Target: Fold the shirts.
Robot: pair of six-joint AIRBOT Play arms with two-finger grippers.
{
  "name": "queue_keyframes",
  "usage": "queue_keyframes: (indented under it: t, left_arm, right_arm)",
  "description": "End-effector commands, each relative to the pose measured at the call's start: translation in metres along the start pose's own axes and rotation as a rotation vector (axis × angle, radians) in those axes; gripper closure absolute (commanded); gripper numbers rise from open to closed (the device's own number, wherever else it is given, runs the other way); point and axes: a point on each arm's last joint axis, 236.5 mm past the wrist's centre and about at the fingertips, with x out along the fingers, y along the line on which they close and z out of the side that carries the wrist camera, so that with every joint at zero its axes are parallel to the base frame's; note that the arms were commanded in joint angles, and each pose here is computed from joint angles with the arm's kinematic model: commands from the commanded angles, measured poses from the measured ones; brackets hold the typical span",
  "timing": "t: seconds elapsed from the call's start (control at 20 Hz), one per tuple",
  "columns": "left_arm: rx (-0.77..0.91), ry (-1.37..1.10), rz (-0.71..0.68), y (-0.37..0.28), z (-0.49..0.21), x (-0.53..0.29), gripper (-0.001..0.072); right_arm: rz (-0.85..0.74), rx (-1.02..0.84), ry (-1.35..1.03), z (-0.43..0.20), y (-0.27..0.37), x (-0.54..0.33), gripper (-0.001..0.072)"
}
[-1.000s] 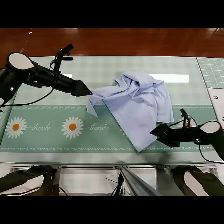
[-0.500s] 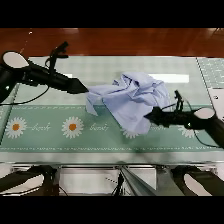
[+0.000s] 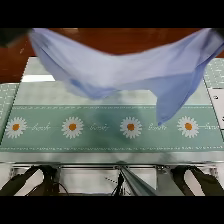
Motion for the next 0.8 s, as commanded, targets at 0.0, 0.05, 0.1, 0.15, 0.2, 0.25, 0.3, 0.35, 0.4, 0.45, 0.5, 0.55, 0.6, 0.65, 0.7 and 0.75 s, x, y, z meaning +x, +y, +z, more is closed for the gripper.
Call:
queue_keyframes:
  t: [0.0,0.05,0.1,0.15,0.2,0.25,0.3,0.35,0.4,0.45,0.5,0.55,0.6,0.65,0.7,0.75]
  left_arm:
    - [0.242,-0.334,-0.057,-0.123,0.077,-0.073,0.0682]
    - [0.33,-0.412,-0.027,-0.153,0.088,-0.092,0.0683]
    - [0.407,-0.472,0.024,-0.175,0.093,-0.109,0.0683]
    - [0.489,-0.514,0.103,-0.19,0.096,-0.125,0.0684]
    - [0.553,-0.53,0.184,-0.2,0.093,-0.137,0.0683]
    - [0.582,-0.536,0.274,-0.204,0.088,-0.149,0.0684]
    - [0.586,-0.546,0.35,-0.206,0.084,-0.16,0.0684]
    - [0.603,-0.556,0.423,-0.208,0.08,-0.172,0.0684]
    - [0.636,-0.564,0.476,-0.211,0.076,-0.181,0.0683]
    - [0.663,-0.562,0.519,-0.213,0.071,-0.188,0.0684]
    - [0.675,-0.539,0.55,-0.212,0.064,-0.19,0.0684]
    - [0.643,-0.496,0.574,-0.203,0.055,-0.189,0.0684]
    - [0.594,-0.438,0.591,-0.191,0.044,-0.186,0.0684]
    - [0.541,-0.355,0.602,-0.175,0.029,-0.179,0.0684]
    - [0.489,-0.265,0.599,-0.161,0.013,-0.171,0.0684]
    - [0.434,-0.189,0.594,-0.148,-0.001,-0.165,0.0685]
  right_arm:
    - [0.016,-0.177,-0.209,0.064,0.075,-0.056,0.0686]
    - [0.019,-0.208,-0.239,0.072,0.09,-0.066,0.0687]
    - [0.021,-0.233,-0.26,0.077,0.103,-0.075,0.0686]
    - [0.021,-0.253,-0.259,0.076,0.113,-0.081,0.0686]
    - [0.008,-0.272,-0.241,0.071,0.119,-0.085,0.0686]
    - [-0.013,-0.286,-0.209,0.064,0.119,-0.087,0.0686]
    - [-0.042,-0.301,-0.169,0.055,0.117,-0.089,0.0686]
    - [-0.084,-0.316,-0.123,0.045,0.111,-0.091,0.0686]
    - [-0.135,-0.32,-0.069,0.034,0.1,-0.093,0.0686]
    - [-0.19,-0.312,-0.006,0.02,0.088,-0.096,0.0686]
    - [-0.246,-0.302,0.058,0.007,0.073,-0.1,0.0686]
    - [-0.313,-0.291,0.128,-0.007,0.056,-0.106,0.0686]
    - [-0.382,-0.279,0.183,-0.017,0.039,-0.113,0.0686]
    - [-0.451,-0.272,0.235,-0.026,0.023,-0.121,0.0686]
    - [-0.498,-0.272,0.287,-0.034,0.01,-0.128,0.0687]
    - [-0.51,-0.251,0.322,-0.038,0.003,-0.128,0.0687]
